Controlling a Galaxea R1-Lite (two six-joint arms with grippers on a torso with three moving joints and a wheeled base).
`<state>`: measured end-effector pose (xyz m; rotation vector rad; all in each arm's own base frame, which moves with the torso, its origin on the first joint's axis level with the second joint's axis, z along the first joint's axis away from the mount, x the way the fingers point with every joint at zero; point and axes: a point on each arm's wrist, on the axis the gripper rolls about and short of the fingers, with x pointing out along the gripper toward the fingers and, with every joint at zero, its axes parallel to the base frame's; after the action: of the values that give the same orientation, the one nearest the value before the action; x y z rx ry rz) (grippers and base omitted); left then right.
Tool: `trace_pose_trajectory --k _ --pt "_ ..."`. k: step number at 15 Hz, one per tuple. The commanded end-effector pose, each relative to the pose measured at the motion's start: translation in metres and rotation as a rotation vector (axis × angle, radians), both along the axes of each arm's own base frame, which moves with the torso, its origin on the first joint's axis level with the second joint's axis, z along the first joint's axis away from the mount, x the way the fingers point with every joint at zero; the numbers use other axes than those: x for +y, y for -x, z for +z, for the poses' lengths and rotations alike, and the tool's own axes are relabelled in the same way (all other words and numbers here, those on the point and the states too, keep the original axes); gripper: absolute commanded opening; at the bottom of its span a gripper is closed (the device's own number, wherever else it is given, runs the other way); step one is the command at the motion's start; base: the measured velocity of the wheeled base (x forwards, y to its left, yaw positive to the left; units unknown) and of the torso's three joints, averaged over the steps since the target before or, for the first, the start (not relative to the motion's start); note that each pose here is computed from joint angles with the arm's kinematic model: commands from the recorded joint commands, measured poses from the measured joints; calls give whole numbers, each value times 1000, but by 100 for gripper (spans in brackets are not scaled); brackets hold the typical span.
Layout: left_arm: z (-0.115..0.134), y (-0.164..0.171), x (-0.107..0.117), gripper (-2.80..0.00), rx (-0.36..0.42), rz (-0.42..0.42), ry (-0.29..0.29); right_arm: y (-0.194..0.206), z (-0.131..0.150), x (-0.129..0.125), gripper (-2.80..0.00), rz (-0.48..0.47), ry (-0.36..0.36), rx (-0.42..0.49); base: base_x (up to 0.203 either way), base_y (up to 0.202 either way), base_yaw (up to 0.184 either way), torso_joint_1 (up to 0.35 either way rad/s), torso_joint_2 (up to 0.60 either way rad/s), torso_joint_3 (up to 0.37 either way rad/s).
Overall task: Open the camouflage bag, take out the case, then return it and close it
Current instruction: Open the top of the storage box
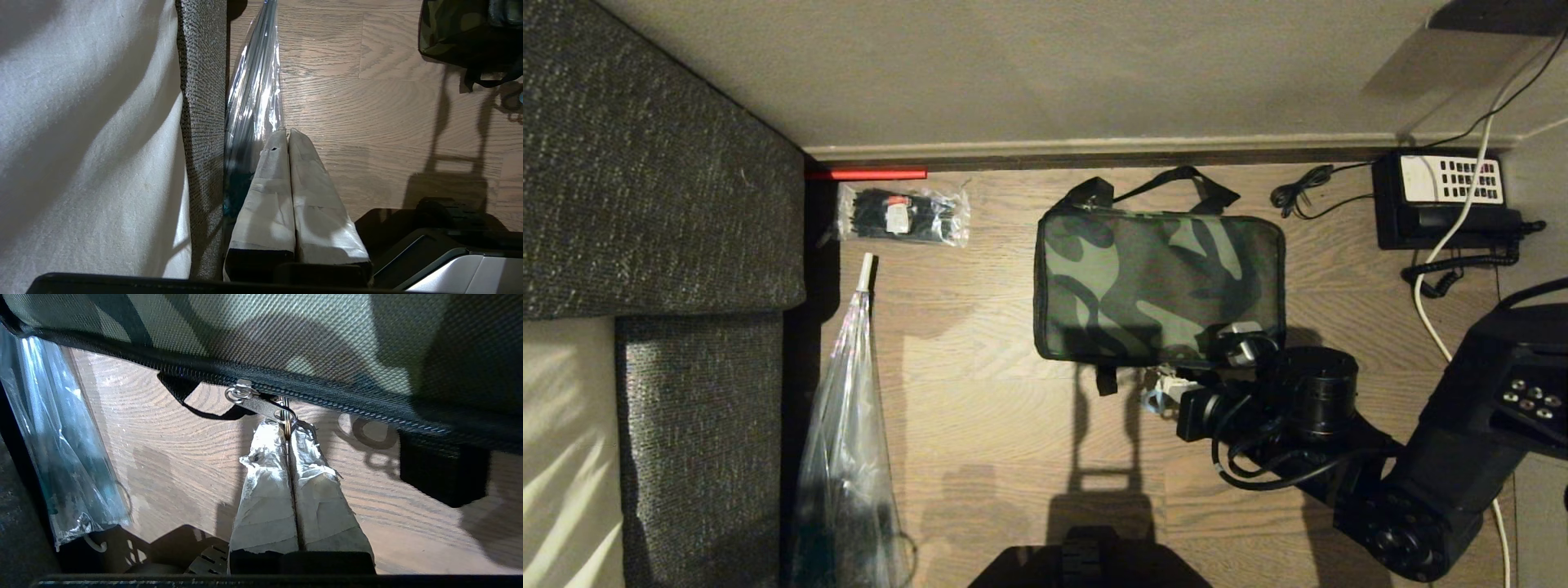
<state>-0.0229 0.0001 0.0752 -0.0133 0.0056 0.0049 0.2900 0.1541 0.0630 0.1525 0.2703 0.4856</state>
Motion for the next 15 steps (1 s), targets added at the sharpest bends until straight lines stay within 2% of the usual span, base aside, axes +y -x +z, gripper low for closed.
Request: trace_pose_trajectory --k 1,15 --pt "0 0 0 -280 1 0 0 1 7 -5 -280 3 -14 -16 0 0 0 0 0 0" --pt "0 0 0 -280 0 0 0 9 24 -35 -280 -16 -5 6 0 0 0 0 0 0"
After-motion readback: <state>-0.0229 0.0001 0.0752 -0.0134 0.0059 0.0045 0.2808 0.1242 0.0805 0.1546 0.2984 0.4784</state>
